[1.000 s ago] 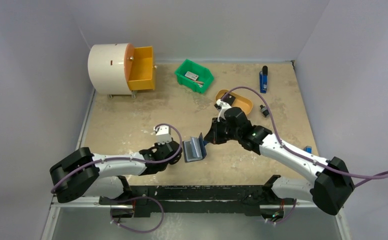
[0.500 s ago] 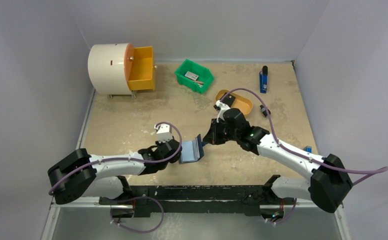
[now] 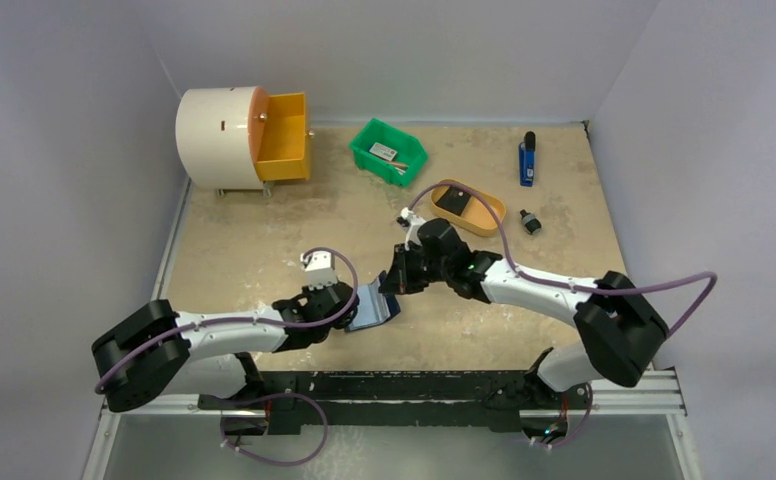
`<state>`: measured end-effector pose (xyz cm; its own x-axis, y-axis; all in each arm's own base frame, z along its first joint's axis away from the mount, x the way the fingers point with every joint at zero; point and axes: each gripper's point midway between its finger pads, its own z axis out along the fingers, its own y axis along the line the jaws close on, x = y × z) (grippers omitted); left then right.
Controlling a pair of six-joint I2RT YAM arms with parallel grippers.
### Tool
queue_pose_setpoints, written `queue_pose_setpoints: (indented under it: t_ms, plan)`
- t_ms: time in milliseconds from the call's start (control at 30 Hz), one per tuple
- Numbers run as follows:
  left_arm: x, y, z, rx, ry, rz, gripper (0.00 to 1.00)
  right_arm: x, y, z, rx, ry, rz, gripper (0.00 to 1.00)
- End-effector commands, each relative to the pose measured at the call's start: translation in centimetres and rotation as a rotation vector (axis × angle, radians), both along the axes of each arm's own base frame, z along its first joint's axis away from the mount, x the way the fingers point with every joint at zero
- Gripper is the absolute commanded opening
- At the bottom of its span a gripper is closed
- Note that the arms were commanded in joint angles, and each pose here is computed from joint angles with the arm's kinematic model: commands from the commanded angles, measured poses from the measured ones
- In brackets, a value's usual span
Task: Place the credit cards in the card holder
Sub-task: Close the card holder at the center of the board.
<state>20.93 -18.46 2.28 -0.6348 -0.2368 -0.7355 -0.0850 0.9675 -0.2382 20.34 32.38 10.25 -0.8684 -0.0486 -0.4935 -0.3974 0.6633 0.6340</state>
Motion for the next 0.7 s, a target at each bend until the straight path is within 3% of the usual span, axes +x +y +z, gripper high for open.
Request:
queue_pose_setpoints:
  t_ms: [0,167,367,667]
  plan:
    - [0.4,0.2,0.5,-0.044,-0.026,0.036,0.05,0.6,3.0,2.8,0.101,-0.036,0.047,0.00]
    - [0.3,0.8,0.8,-0.051,-0.039,0.051,0.04,0.5,3.4,3.5,0.125,-0.051,0.060,0.00]
    - [0.7,-0.1,1.1,-0.112,-0.054,0.038,0.03,-1.9,5.0,5.2,0.250,-0.035,0.212,0.00]
    - [2.0,-4.8,1.0,-0.202,-0.030,-0.042,0.00,-2.5,3.5,3.9,0.203,-0.023,0.175,0.00]
